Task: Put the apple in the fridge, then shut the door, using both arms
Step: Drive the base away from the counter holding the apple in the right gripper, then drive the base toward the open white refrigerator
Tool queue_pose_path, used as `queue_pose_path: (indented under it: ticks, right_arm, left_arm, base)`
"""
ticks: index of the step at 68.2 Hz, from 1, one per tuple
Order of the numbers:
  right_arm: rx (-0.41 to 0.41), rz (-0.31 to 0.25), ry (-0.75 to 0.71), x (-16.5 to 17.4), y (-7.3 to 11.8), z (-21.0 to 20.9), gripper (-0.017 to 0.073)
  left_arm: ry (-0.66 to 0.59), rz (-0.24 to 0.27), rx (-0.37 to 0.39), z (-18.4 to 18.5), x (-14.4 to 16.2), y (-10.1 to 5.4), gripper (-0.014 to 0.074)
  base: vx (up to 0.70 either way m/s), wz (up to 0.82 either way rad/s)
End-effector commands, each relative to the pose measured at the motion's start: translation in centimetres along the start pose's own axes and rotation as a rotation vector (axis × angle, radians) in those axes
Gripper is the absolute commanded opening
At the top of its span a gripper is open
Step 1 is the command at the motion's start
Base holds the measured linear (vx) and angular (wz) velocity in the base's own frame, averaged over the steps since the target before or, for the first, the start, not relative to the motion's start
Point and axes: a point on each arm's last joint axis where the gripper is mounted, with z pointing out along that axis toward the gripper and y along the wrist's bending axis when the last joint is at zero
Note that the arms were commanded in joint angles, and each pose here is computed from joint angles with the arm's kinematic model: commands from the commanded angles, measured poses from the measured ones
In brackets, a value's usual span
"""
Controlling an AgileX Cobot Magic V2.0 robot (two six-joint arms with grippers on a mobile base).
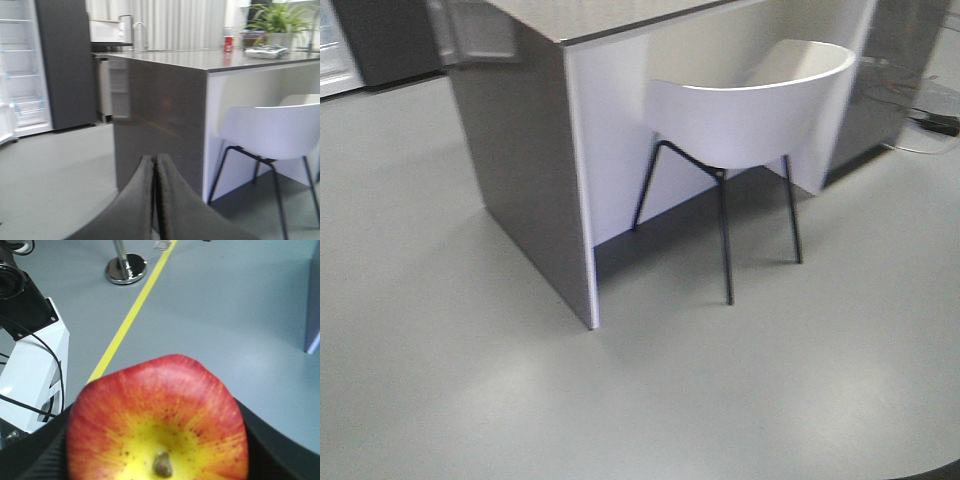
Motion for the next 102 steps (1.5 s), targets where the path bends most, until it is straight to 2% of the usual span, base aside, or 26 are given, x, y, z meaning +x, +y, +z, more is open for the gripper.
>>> queue_pose_path:
  ticks: [1, 51, 102]
  right_arm:
    - [-0.012, -0.001, -0.077, -1.20, 0.21, -0.39, 0.0134]
    - [-0.016, -0.001, -0.073, -1.16, 0.25, -0.38, 0.0134]
    - [-0.017, -0.001, -0.073, -1.16, 0.26, -0.38, 0.0134]
  left_arm:
    - [-0.061, -0.009, 0.010, -0.04, 0.21, -0.02, -0.0006]
    - [-0.061, -0.009, 0.010, -0.04, 0.21, -0.02, -0.0006]
    - [-0.061, -0.009, 0.010, -0.04, 0.21, -0.02, -0.0006]
  base:
    - [0.04, 0.55]
    - [0.06, 0.50]
    - [0.09, 0.33]
